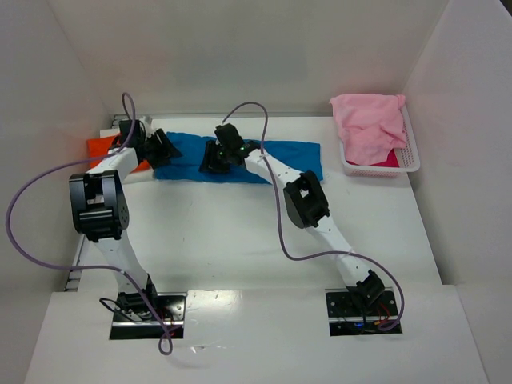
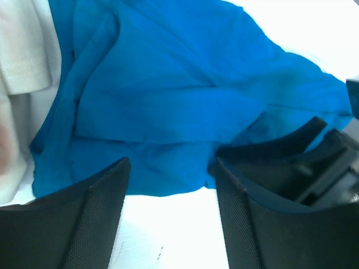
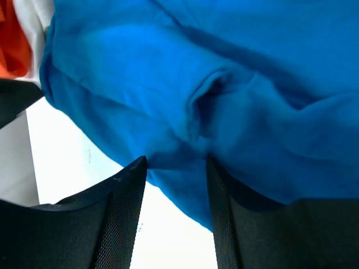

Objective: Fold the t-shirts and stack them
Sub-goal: Fold the other side of the tshirt into a rectangle

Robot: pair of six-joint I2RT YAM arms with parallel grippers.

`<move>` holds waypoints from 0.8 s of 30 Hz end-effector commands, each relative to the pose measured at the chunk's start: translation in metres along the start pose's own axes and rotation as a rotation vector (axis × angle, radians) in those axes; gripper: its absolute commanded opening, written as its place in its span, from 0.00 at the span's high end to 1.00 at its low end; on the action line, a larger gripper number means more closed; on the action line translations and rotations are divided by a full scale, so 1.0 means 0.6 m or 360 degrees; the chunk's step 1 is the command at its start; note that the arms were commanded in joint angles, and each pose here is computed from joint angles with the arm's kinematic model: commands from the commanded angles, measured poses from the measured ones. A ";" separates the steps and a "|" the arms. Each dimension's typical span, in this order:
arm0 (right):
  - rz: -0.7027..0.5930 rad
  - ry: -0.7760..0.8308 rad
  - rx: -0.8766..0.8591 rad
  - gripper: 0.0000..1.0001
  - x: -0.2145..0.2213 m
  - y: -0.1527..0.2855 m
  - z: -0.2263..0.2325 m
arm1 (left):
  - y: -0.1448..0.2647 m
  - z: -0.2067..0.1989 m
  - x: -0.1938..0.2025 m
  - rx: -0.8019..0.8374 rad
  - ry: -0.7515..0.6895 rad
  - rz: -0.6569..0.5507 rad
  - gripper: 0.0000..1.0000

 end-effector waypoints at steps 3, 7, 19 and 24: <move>-0.0118 0.0016 -0.0118 0.47 -0.033 0.017 0.043 | -0.030 0.008 -0.005 0.0031 0.0028 -0.0010 0.57; -0.0178 0.0005 -0.0118 0.47 -0.047 0.012 0.050 | -0.033 0.016 0.009 -0.0008 0.0043 0.0016 0.76; -0.0233 -0.0010 -0.0102 0.49 -0.058 -0.006 0.047 | -0.049 0.034 0.030 -0.0081 0.0076 0.0082 0.69; -0.0228 -0.0009 -0.0104 0.74 -0.057 -0.009 0.045 | -0.052 0.037 0.017 -0.0107 0.0065 0.0054 0.60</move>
Point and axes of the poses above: each gripper's point midway between its finger pads, its own y axis back along the fingers, its own z axis along the line the jaws close on, x = y × z, the point moved 5 cm from there along y, back along the fingers, and after that the axes turned 15 degrees about -y, right-handed, at the moved point
